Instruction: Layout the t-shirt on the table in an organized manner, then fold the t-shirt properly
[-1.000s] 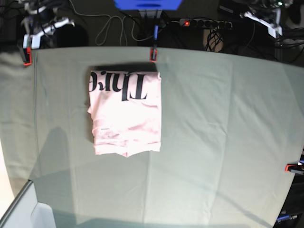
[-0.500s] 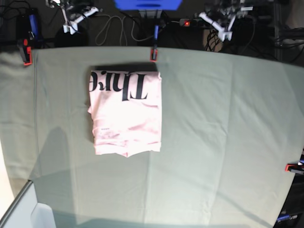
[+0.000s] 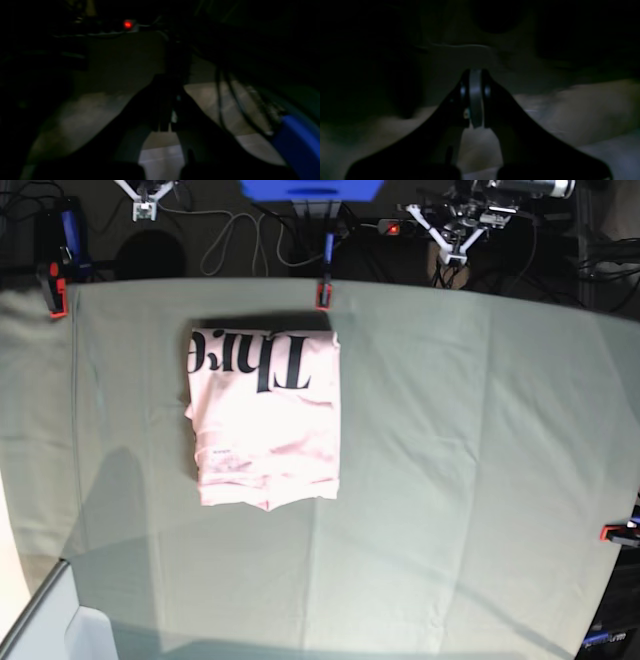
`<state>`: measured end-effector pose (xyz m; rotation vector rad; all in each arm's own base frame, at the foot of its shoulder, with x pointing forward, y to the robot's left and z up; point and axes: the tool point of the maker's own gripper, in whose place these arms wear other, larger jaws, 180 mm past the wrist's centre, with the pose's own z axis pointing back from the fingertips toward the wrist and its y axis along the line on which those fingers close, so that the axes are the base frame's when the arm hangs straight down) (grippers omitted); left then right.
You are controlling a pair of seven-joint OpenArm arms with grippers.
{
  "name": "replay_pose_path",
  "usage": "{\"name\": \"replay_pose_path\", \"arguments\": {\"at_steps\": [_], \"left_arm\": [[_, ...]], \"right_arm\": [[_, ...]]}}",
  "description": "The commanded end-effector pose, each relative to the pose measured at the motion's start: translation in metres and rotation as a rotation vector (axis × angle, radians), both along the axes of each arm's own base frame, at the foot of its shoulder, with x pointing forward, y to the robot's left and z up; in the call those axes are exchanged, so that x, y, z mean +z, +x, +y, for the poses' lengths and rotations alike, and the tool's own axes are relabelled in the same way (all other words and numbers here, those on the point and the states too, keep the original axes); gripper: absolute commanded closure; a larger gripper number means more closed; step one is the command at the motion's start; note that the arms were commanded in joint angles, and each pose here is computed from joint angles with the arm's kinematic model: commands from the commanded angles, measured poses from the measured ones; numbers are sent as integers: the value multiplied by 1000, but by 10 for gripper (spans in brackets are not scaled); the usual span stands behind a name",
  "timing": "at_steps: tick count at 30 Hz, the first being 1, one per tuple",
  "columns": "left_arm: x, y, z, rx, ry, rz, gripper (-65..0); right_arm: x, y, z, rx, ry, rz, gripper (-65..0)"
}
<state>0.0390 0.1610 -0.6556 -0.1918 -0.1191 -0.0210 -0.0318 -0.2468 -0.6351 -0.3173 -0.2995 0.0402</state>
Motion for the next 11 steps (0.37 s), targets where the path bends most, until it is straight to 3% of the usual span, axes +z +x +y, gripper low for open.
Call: {"name": "replay_pose_path", "arguments": {"at_steps": [1, 11], "left_arm": [[0, -3, 2, -6, 1, 1, -2], [1, 5, -8, -11, -9, -40, -2]], "right_arm": [[2, 3, -2, 25, -40, -7, 0], [-1, -1, 24, 39, -43, 9, 0]]}}
